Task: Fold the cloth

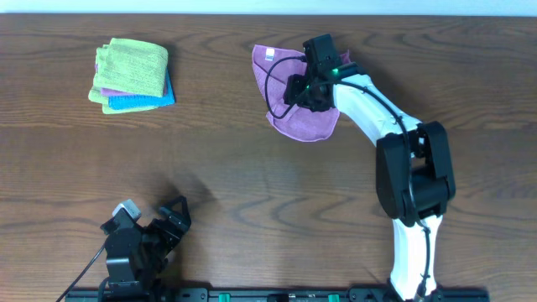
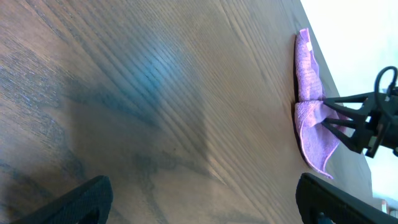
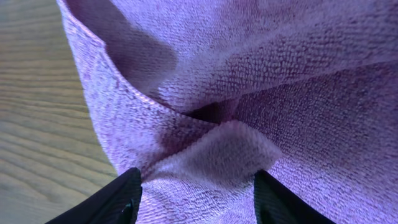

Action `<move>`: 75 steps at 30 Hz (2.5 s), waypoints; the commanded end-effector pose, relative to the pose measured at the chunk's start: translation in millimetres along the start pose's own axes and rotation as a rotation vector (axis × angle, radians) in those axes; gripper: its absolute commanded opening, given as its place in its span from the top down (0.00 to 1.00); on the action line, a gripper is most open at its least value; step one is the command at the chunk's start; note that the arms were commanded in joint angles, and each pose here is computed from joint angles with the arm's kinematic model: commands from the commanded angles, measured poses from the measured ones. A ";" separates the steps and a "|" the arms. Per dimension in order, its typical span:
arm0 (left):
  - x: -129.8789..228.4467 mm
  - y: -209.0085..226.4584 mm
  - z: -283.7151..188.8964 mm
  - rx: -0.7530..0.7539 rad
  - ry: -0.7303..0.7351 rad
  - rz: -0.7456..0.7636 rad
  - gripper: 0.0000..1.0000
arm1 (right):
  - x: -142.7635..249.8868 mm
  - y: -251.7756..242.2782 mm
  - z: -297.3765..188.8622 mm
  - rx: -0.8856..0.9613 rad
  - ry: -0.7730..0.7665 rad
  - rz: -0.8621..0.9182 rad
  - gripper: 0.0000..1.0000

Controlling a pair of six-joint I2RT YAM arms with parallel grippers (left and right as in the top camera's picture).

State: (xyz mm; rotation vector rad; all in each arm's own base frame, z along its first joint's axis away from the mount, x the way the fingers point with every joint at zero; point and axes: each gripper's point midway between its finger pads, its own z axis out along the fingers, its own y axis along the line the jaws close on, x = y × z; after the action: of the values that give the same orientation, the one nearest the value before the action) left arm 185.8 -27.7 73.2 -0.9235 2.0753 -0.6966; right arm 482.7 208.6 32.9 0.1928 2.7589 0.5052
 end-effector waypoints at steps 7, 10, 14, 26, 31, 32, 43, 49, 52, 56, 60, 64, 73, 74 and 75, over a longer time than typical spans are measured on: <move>4.3 4.2 0.3 -0.013 0.017 -0.006 0.05 | 4.2 2.3 9.2 -0.001 0.005 -0.005 0.79; 4.2 4.2 0.3 -0.013 0.017 -0.006 0.05 | 4.7 3.1 9.4 -0.001 0.006 -0.007 0.99; 4.3 4.4 0.3 -0.013 0.017 -0.006 0.05 | 6.3 4.1 7.6 -0.004 0.016 -0.005 0.71; 2.9 5.6 0.3 -0.021 0.008 -0.005 0.05 | 1.4 14.8 -25.2 0.016 0.033 0.119 0.42; 2.8 5.7 0.3 -0.021 0.008 -0.002 0.05 | -4.2 16.5 -20.8 0.007 0.009 0.114 0.32; 2.8 5.7 0.3 -0.021 0.008 -0.002 0.05 | -5.8 15.0 -20.0 0.015 0.001 0.119 0.32; 2.6 6.4 0.2 -0.025 0.006 -0.002 0.04 | -12.8 7.1 -1.0 0.029 -0.029 0.152 0.30; 1.5 8.6 0.3 -0.036 -0.001 -0.003 0.05 | -4.5 0.1 13.2 0.044 0.004 0.158 0.35; 1.2 8.9 0.2 -0.038 -0.003 -0.003 0.04 | -4.7 0.1 13.2 0.044 0.004 0.158 0.36; 0.2 9.8 0.2 -0.043 -0.009 -0.003 0.05 | -5.9 -0.4 13.1 0.043 0.000 0.159 0.38; 0.1 9.8 0.2 -0.043 -0.009 -0.003 0.05 | -5.9 -0.4 13.1 0.043 0.000 0.159 0.60; 0.2 9.8 0.2 -0.043 -0.009 -0.003 0.05 | -5.8 -0.2 13.1 0.043 0.001 0.154 0.86; 0.1 9.8 0.2 -0.043 -0.009 -0.003 0.05 | 0.1 27.6 6.6 -0.073 0.047 0.004 0.99; 0.2 9.9 0.2 -0.043 -0.009 -0.003 0.05 | 2.0 33.9 3.4 -0.092 0.052 -0.021 0.99; 0.1 9.8 0.2 -0.043 -0.009 -0.003 0.05 | 4.7 41.4 -0.3 -0.112 0.057 -0.049 0.99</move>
State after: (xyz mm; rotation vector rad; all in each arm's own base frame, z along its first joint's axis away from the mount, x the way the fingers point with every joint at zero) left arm 185.7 -24.3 72.5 -0.9345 2.0702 -0.6741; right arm 485.2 223.4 26.1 0.2645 2.7971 0.5628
